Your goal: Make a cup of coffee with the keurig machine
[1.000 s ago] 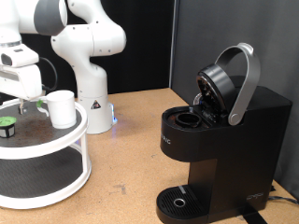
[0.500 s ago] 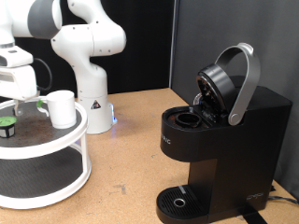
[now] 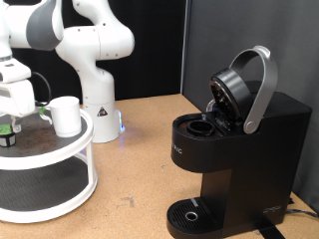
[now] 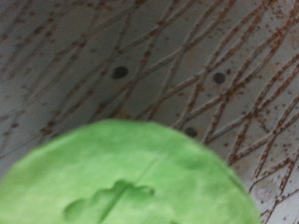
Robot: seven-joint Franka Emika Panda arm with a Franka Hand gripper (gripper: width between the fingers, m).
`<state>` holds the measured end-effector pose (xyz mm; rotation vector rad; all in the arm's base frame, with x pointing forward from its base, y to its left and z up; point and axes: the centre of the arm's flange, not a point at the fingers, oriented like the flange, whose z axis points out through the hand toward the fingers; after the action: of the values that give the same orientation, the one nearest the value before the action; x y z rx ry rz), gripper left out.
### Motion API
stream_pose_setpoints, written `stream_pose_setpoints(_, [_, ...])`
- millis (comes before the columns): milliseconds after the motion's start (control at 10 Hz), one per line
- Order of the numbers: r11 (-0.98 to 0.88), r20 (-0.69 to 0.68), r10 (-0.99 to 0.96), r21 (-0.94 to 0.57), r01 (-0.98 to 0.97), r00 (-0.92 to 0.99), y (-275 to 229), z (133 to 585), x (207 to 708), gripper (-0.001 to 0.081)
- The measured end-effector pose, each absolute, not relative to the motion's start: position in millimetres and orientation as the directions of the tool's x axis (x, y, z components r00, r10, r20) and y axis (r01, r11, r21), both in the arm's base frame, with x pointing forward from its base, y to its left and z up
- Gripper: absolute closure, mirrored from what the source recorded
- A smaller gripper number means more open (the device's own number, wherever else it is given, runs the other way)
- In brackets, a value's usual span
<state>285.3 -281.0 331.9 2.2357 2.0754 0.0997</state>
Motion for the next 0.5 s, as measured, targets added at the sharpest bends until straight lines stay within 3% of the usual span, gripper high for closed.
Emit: stream_pose_setpoints(500, [-0.047,0.035,0.998,0.074,0.996,0.044,-281,316,292,-0.0001])
